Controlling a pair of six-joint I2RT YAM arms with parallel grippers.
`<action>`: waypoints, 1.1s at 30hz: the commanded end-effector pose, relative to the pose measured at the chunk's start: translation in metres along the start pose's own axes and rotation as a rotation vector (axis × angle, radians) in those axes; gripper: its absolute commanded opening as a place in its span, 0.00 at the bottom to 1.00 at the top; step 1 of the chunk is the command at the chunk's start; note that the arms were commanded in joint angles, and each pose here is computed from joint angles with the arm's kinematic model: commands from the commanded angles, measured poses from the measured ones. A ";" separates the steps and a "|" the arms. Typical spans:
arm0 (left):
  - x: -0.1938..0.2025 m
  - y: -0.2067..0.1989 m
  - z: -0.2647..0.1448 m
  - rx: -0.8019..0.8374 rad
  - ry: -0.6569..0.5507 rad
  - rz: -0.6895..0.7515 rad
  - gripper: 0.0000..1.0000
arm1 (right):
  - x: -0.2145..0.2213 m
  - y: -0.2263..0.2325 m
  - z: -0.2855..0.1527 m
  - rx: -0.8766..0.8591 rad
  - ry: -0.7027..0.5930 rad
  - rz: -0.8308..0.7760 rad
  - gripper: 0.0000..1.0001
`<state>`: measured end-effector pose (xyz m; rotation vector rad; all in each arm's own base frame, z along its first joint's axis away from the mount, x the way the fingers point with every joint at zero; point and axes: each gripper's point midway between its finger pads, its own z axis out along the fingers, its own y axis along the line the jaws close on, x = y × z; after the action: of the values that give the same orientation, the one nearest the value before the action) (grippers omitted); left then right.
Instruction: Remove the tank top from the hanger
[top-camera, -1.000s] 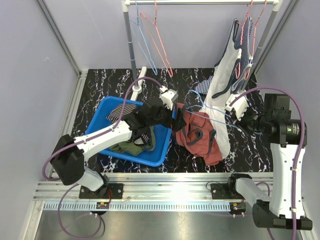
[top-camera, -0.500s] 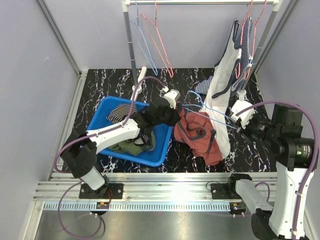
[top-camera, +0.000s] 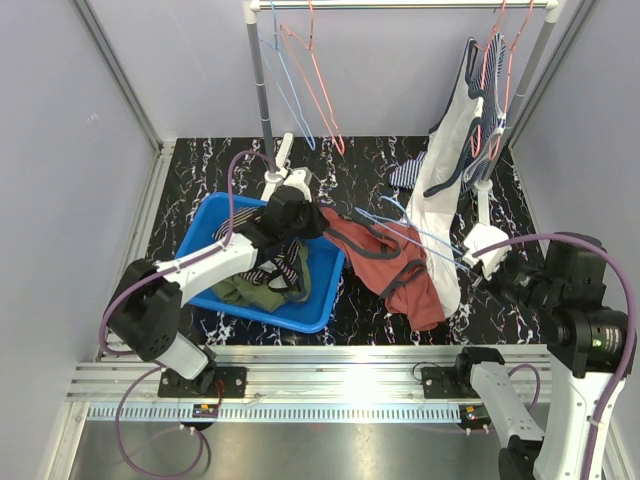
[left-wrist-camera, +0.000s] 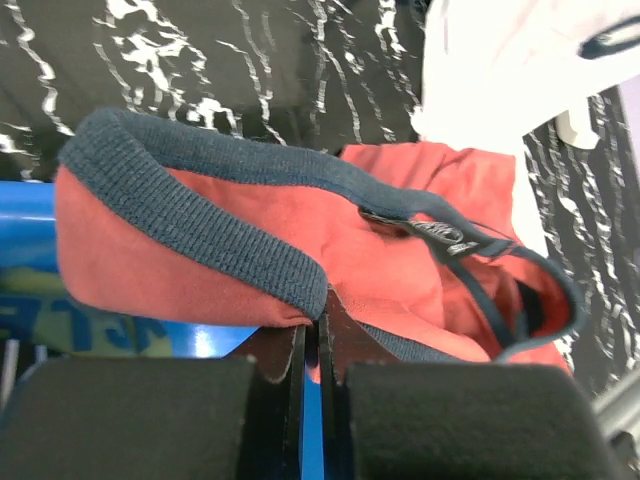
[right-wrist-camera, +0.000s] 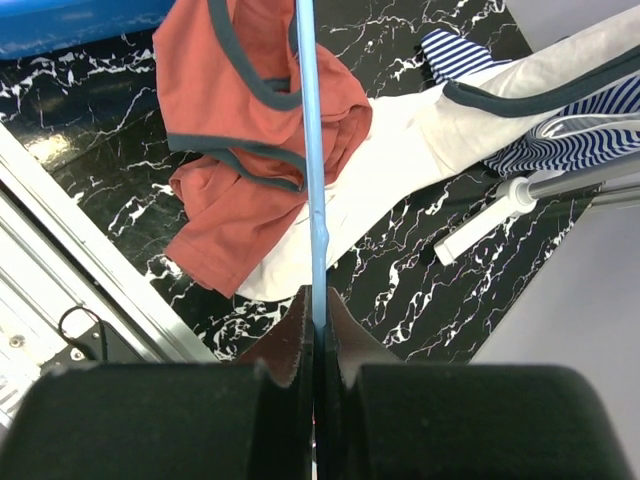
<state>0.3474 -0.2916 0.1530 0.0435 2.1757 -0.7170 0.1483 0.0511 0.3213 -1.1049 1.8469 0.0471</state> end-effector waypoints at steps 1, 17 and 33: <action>-0.017 -0.032 -0.008 0.141 -0.053 -0.017 0.00 | 0.009 0.031 -0.014 -0.065 0.036 0.119 0.00; 0.001 -0.149 -0.108 0.771 -0.095 0.426 0.74 | -0.050 -0.089 0.041 0.171 -0.124 0.383 0.00; -0.011 -0.092 -0.166 0.454 -0.328 0.739 0.99 | -0.175 -0.201 0.130 0.123 -0.312 0.362 0.00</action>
<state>0.2014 -0.3058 0.2857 0.8664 1.4992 -0.8706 0.3802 0.0918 0.4149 -0.6541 1.8429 0.2949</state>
